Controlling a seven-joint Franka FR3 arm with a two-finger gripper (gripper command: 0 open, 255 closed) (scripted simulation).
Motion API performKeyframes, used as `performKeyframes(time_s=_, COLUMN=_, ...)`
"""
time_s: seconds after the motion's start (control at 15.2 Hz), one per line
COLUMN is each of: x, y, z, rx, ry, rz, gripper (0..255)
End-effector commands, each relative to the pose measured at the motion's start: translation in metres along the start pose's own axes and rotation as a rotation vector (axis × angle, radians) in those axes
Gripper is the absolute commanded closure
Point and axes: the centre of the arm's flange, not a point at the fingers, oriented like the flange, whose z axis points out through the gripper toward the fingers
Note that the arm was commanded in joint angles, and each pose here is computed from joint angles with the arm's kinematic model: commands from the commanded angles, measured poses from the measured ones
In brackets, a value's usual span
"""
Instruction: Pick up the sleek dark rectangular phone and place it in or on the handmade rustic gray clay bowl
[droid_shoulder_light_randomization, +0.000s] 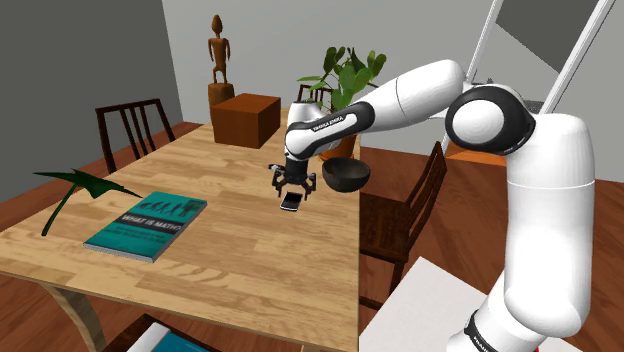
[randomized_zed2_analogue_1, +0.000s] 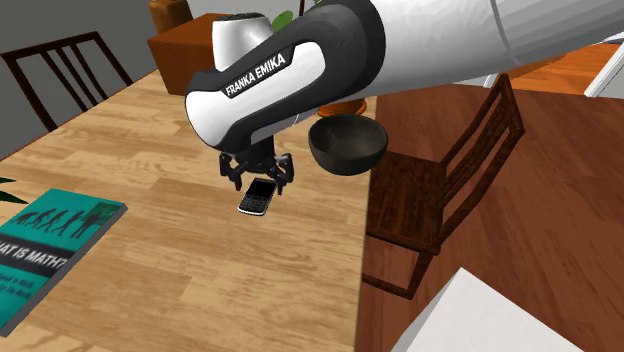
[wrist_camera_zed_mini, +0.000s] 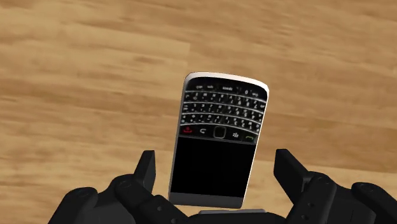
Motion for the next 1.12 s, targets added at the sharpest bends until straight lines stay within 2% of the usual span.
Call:
performKeyframes(time_s=0.0, x=0.0008, y=0.0003, z=0.0103, rx=0.000, ry=0.000, rz=0.000, gripper=0)
performKeyframes(time_s=0.46, x=0.0007, y=0.0003, z=0.0102, rx=0.000, ry=0.000, rz=0.000, gripper=0)
performKeyframes(time_s=0.53, x=0.0007, y=0.0003, z=0.0102, rx=0.000, ry=0.000, rz=0.000, gripper=255)
performKeyframes(time_s=1.06, x=0.0006, y=0.0009, z=0.0102, rx=0.000, ry=0.000, rz=0.000, gripper=255)
